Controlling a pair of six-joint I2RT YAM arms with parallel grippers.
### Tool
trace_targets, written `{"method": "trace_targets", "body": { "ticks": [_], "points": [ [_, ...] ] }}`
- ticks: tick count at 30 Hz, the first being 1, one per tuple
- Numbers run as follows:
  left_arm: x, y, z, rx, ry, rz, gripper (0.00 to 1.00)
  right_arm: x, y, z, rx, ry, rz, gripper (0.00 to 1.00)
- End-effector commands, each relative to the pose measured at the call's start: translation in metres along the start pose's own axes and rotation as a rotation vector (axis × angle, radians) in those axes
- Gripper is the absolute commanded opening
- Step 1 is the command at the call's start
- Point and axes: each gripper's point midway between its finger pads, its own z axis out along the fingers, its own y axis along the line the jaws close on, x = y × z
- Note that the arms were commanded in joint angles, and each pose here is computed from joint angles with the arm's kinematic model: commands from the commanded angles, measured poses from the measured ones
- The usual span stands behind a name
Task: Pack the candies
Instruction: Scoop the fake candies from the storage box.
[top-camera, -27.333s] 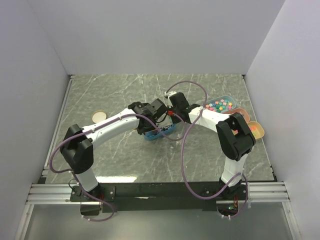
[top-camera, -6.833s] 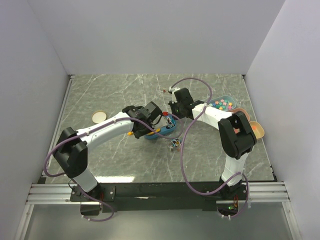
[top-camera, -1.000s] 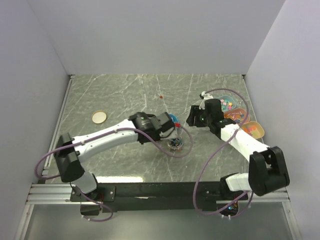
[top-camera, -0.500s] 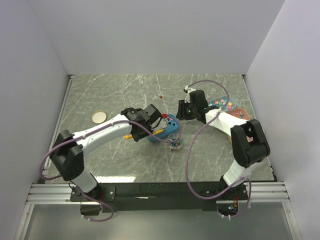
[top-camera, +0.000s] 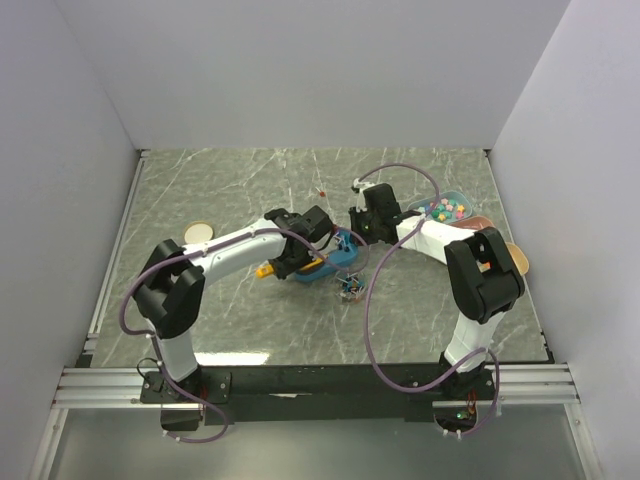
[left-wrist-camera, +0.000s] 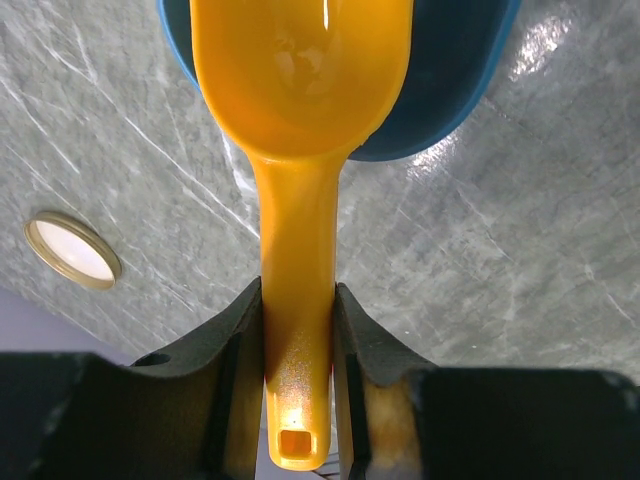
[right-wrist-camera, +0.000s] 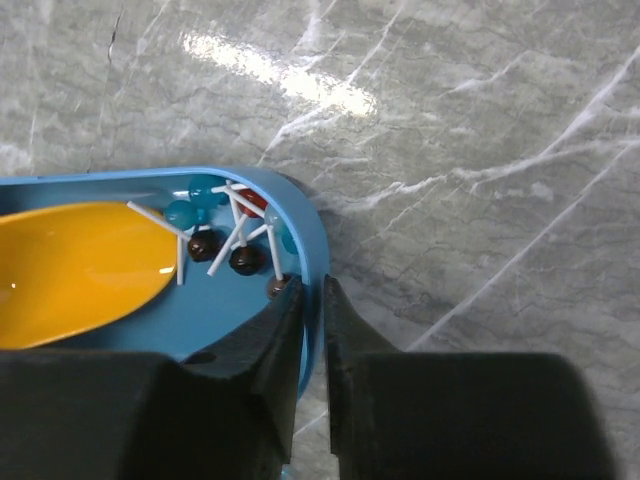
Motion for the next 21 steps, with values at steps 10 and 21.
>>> {"method": "trace_targets", "body": {
  "ticks": [10,21],
  "points": [
    [-0.013,0.009,-0.012,-0.013,0.017,-0.053,0.01,-0.024,0.007,-0.008,0.030,-0.058,-0.082,0.00],
    [-0.020,0.002,-0.002,0.023,0.071,-0.066,0.01,-0.030,0.021,-0.017,0.020,-0.098,-0.110,0.00]
  ]
}}
